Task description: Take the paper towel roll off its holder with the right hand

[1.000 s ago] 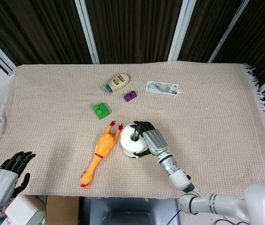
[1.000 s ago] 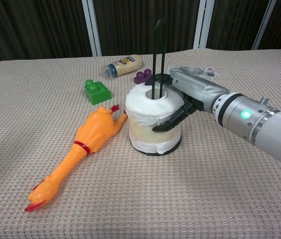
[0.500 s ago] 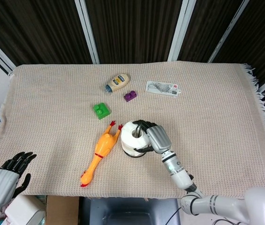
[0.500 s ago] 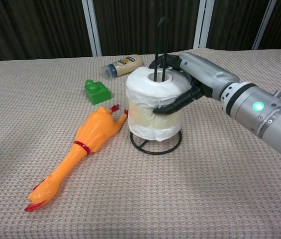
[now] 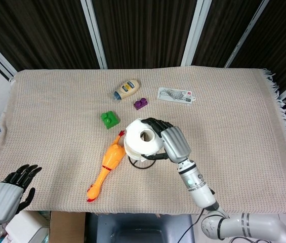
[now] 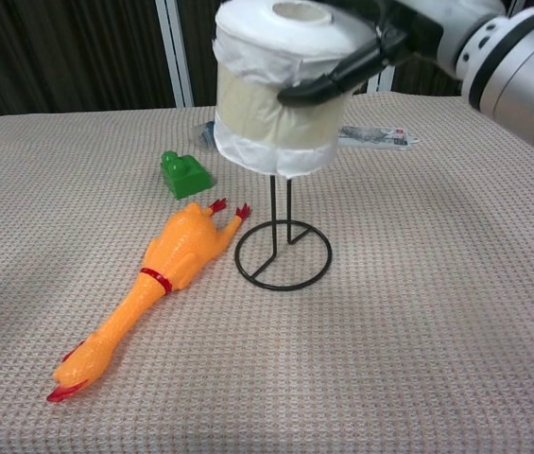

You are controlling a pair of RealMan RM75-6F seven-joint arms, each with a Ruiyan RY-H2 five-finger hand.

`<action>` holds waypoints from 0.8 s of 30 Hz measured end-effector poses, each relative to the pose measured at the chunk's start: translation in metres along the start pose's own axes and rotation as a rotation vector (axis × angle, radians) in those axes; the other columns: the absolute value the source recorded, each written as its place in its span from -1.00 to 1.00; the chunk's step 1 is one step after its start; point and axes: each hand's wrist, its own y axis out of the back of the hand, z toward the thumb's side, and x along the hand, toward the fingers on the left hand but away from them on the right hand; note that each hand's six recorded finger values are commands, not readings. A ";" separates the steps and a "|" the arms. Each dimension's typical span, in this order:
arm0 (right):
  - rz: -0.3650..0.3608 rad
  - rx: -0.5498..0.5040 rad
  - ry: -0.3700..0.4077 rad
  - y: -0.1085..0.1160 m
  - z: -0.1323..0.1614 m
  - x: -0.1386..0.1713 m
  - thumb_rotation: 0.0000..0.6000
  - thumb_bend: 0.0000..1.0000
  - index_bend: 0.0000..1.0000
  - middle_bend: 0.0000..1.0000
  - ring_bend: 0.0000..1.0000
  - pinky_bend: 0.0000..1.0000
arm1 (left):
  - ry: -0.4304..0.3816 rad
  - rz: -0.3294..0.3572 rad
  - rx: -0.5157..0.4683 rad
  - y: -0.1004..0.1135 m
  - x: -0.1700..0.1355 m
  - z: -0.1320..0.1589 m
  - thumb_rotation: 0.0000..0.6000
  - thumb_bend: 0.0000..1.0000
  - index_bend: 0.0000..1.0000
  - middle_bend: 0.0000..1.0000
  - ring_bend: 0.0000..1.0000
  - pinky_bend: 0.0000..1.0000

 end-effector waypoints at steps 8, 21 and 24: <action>-0.074 -0.020 0.044 0.054 0.043 0.002 1.00 -0.57 0.40 -0.02 -0.10 0.01 | -0.004 -0.002 0.000 0.000 0.000 0.001 1.00 0.10 -0.64 -0.64 -0.67 -0.26; -0.146 0.183 -0.051 0.131 0.034 0.047 1.00 -0.57 0.38 -0.02 -0.11 0.01 | -0.007 -0.001 -0.006 0.001 -0.001 0.001 1.00 0.10 -0.64 -0.64 -0.67 -0.26; -0.125 0.253 -0.103 0.128 0.010 0.066 1.00 -0.57 0.38 -0.02 -0.10 0.01 | -0.008 -0.006 -0.007 0.000 0.001 0.001 1.00 0.11 -0.64 -0.64 -0.67 -0.26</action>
